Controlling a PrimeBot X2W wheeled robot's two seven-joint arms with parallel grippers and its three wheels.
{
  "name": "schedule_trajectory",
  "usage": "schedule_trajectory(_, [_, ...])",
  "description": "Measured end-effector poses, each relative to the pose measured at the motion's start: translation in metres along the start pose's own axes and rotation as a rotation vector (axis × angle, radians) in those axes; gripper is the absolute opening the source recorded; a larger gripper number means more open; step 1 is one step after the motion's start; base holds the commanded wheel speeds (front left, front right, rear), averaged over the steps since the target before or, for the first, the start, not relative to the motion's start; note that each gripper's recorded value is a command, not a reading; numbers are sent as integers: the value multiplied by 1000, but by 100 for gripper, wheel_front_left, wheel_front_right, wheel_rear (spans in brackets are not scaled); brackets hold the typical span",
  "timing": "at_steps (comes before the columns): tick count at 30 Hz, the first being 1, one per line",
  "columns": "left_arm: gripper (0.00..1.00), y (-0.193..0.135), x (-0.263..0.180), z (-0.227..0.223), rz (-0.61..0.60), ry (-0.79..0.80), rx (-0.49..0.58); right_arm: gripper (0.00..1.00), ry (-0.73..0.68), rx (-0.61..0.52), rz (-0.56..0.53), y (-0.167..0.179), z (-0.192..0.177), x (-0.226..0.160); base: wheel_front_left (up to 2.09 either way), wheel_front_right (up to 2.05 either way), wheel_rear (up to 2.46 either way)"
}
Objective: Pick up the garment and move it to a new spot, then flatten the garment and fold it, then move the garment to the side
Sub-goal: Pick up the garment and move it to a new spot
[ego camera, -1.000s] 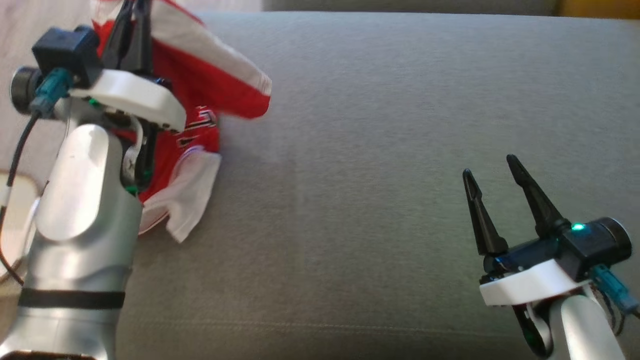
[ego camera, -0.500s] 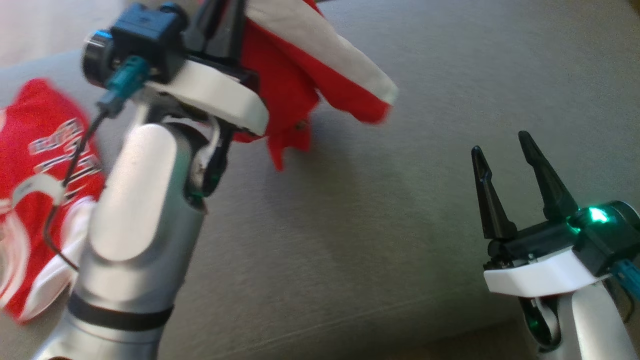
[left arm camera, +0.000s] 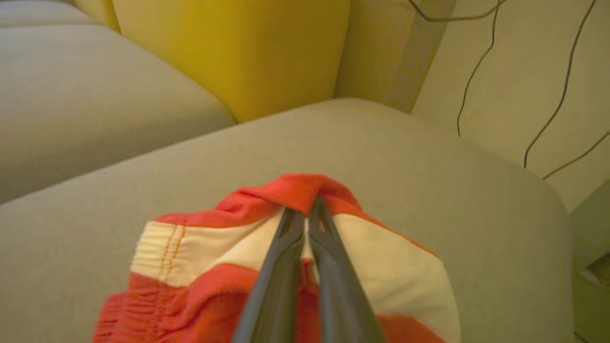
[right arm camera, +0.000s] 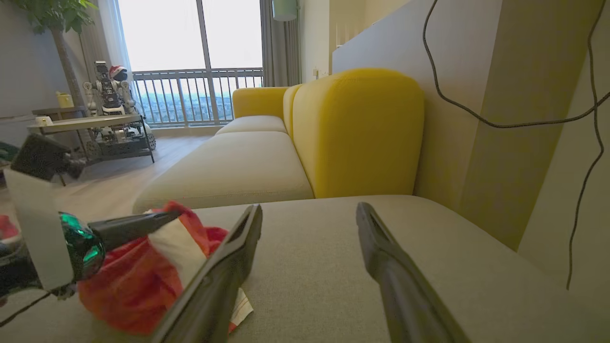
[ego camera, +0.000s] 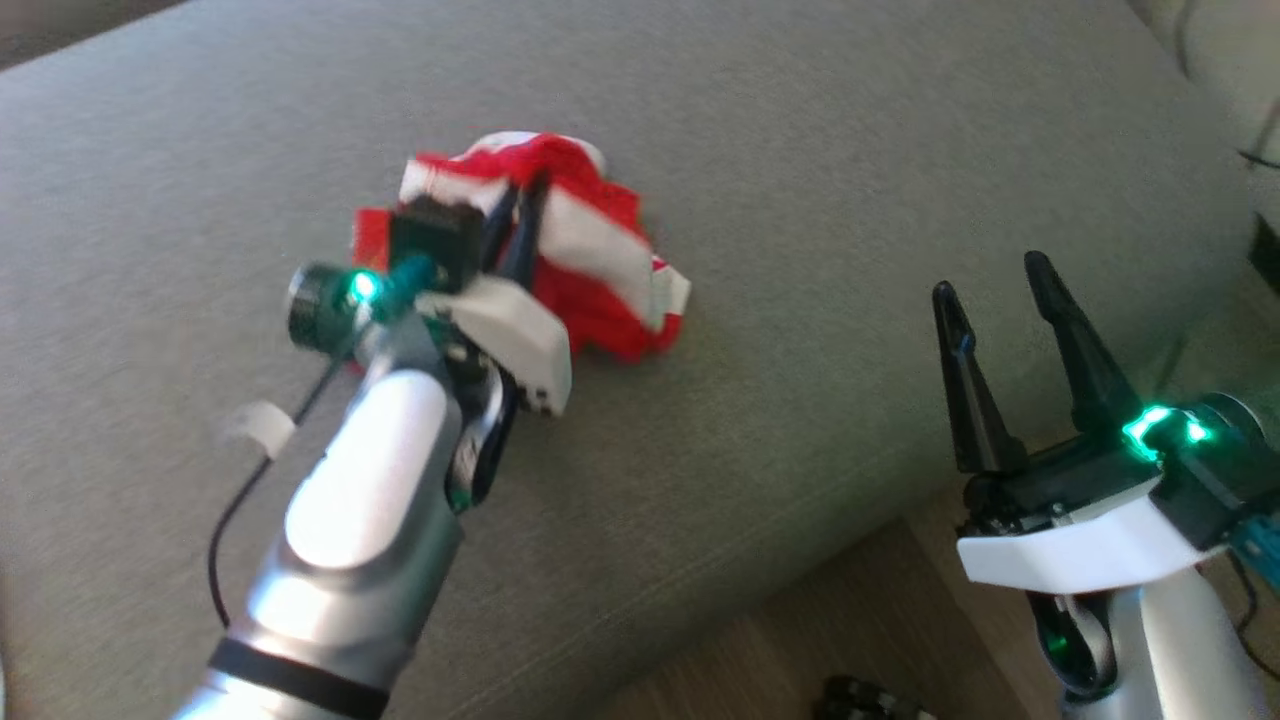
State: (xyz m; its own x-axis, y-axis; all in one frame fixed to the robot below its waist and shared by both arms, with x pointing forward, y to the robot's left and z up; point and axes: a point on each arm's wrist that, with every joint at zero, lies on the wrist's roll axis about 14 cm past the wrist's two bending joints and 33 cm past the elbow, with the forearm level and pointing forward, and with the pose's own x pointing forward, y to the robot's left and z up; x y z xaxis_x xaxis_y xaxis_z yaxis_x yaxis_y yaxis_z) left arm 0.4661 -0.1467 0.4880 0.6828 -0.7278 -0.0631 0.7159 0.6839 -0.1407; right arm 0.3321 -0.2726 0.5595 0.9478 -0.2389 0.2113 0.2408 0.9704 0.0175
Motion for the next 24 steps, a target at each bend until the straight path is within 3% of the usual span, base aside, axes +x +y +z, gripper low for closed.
schedule_trajectory(1, [15, -5, 1, -12, -14, 27, -4, 100, 6, -6, -7, -2, -1, -1, 0, 0, 0])
schedule_trajectory(2, [42, -9, 1, -21, -22, 40, -14, 100, 13, -11, -13, -4, -3, -2, 0, 0, 0])
schedule_trajectory(3, [76, -13, 2, -25, -33, 42, -24, 100, 23, -15, -18, -5, -5, -3, 0, 0, 0])
schedule_trajectory(4, [100, -15, 3, -26, -40, 33, -32, 100, 33, -16, -18, -5, -8, -3, 0, 0, 0])
schedule_trajectory(13, [100, -1, -25, 16, 35, -143, -63, 100, 38, 21, 66, 22, -17, 6, 0, 0, 0])
schedule_trajectory(24, [100, 57, -129, 33, 308, -235, -59, 100, 51, 63, 240, 80, -30, 16, 0, 0, 0])
